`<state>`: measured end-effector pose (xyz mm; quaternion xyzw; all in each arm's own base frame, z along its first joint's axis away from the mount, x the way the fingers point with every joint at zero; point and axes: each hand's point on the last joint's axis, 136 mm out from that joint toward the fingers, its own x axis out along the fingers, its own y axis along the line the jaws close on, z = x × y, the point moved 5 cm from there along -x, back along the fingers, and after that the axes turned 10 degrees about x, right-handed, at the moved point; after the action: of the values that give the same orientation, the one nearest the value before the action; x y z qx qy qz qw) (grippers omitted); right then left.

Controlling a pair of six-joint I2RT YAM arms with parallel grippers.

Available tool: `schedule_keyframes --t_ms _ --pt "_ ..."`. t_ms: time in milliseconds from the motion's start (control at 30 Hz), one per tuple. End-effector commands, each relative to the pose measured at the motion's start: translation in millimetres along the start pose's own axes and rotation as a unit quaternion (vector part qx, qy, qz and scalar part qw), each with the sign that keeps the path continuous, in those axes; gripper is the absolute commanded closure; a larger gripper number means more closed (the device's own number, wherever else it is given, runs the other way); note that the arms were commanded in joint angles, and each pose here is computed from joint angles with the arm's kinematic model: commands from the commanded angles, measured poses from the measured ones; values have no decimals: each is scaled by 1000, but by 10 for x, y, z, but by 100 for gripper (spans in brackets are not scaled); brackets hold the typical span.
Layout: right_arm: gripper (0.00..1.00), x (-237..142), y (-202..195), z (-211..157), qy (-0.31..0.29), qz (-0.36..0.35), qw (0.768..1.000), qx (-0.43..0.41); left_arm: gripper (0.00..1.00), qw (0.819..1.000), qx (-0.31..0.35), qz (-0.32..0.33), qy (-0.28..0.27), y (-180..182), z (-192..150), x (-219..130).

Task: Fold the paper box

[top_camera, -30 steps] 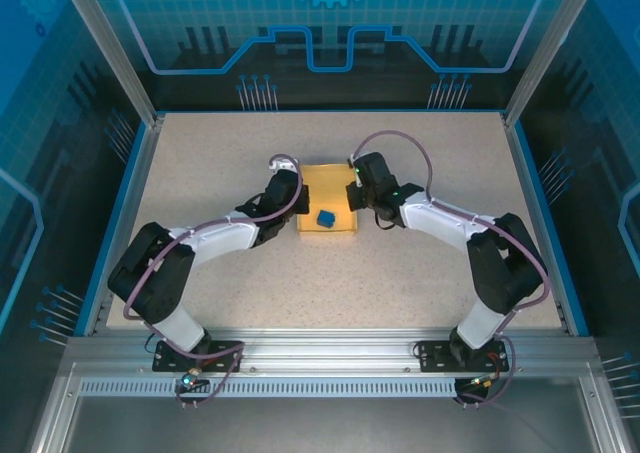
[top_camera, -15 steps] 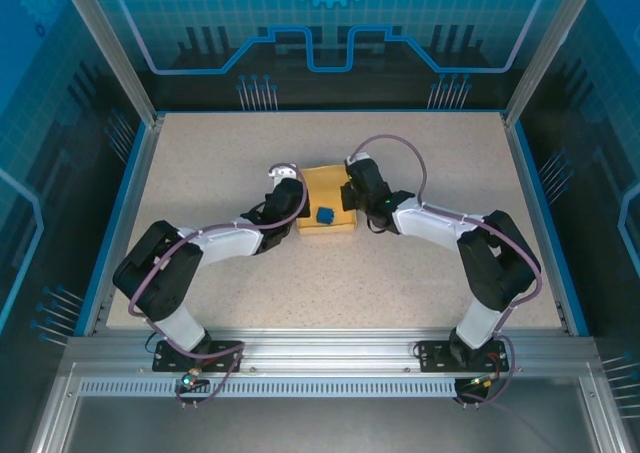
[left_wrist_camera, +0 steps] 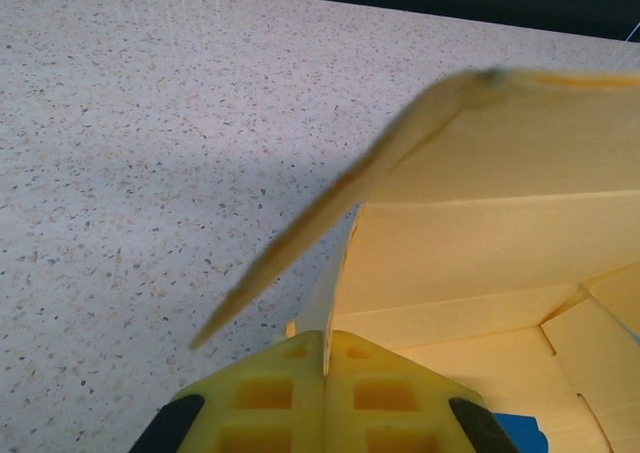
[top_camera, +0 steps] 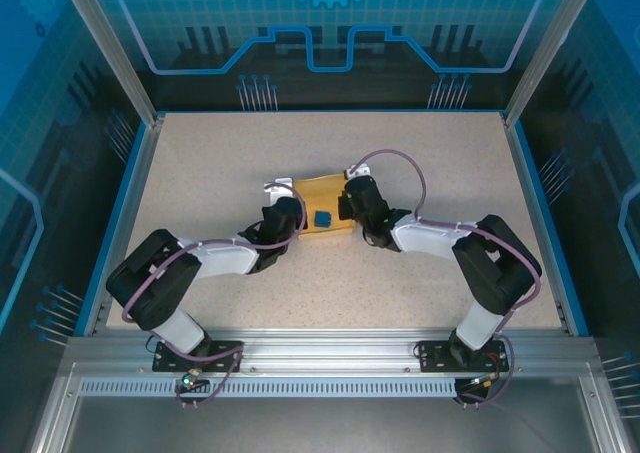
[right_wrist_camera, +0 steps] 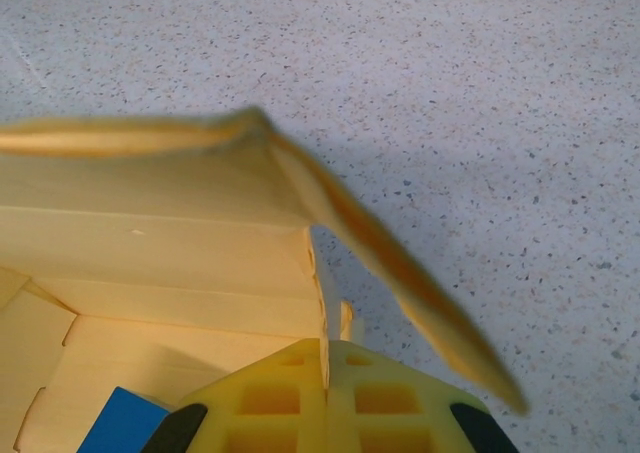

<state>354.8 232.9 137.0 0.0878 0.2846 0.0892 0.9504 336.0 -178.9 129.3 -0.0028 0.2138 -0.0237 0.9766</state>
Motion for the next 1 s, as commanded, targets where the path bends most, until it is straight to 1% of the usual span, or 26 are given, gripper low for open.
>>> schedule_keyframes --t_ms 0,233,500,967 --pt "100 -102 56 -18 -32 12 999 15 99 1000 15 9 -7 41 -83 -82" --pt "100 -193 55 -138 -54 18 998 15 97 999 27 10 -19 55 -189 -155" --pt "100 -269 64 -293 -65 16 998 15 96 999 35 15 -31 51 -321 -229" --pt "100 -297 -22 -556 -66 3 998 8 94 998 48 17 -24 78 -488 -284"
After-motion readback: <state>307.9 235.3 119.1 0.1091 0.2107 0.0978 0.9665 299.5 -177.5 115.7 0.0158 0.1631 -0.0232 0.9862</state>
